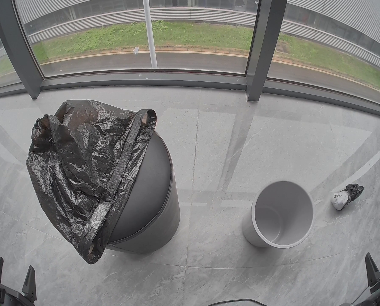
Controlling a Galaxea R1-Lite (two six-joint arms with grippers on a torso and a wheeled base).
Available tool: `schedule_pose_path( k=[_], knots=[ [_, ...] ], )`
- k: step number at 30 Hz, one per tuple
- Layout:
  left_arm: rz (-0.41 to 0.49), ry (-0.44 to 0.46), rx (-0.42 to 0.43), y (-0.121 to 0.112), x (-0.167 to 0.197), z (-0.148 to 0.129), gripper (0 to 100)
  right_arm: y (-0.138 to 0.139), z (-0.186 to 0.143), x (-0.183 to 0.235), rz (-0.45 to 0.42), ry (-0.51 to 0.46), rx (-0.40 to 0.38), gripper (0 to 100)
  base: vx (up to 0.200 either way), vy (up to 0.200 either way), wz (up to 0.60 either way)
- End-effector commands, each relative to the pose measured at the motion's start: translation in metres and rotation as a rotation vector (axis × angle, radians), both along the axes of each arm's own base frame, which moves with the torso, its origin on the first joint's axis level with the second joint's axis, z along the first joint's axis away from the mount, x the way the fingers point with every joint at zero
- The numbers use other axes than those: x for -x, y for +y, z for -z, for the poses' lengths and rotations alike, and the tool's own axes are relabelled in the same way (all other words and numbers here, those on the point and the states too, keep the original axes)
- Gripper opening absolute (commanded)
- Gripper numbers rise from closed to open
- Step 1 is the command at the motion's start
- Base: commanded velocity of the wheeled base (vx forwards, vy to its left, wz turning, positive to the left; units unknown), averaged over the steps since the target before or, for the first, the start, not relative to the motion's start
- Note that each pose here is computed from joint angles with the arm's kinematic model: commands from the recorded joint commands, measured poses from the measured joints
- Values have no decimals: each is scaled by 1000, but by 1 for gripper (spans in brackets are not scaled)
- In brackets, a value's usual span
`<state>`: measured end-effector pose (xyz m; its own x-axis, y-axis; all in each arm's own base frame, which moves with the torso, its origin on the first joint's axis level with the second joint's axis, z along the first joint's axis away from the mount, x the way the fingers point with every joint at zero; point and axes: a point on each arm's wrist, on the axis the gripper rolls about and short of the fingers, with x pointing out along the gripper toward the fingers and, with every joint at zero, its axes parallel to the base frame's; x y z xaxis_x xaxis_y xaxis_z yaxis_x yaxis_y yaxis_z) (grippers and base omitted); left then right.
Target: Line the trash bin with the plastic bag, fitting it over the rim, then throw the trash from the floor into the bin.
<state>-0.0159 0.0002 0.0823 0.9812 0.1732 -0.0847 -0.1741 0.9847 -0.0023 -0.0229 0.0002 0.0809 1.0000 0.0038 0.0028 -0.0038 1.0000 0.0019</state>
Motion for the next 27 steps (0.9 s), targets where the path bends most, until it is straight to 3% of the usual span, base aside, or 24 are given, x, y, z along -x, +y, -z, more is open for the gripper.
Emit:
schedule_pose_path(
  k=[1,3,5,6,7,8,9,10,12,13,15,16,17,20,27],
  knots=[
    [3,10,-2,0,-1,4,100,0,5,0,-1,6,-1,100,0,0,0],
    [24,-31,-26,-1,0,-4,100,0,5,0,-2,6,-1,100,0,0,0],
    [49,-152,-64,-1,-2,-53,100,0,5,0,-2,6,-3,100,0,0,0],
    [72,-171,-65,0,-14,-83,100,0,5,0,-2,6,-3,100,0,0,0],
    [90,-179,-66,0,-19,-93,100,0,5,0,-5,6,-3,100,0,0,0],
    [170,-181,-62,0,-35,-116,100,0,5,0,-4,6,0,100,0,0,0],
    [202,-173,-59,-1,-40,-121,100,0,5,0,-4,6,0,100,0,0,0],
    [323,-97,-42,-4,-60,-124,100,0,5,0,-4,6,0,100,0,0,0],
    [425,-2,-29,-7,-72,-111,100,0,5,0,-5,6,0,100,0,0,0],
    [524,89,-10,-12,-80,-97,100,0,5,0,-7,6,0,100,0,0,0],
    [608,212,19,-18,-91,-82,100,0,5,0,-5,6,-1,100,0,0,0],
    [614,218,20,-18,-91,-82,100,0,5,0,-7,6,-1,100,0,0,0],
    [652,299,42,-22,-98,-76,100,0,5,0,-7,6,-3,100,0,0,0],
    [720,396,78,-31,-109,-70,100,0,5,0,-7,6,-1,100,0,0,0],
    [780,532,83,-44,-121,-58,100,0,5,0,-7,6,-3,100,0,0,0]
  ],
)
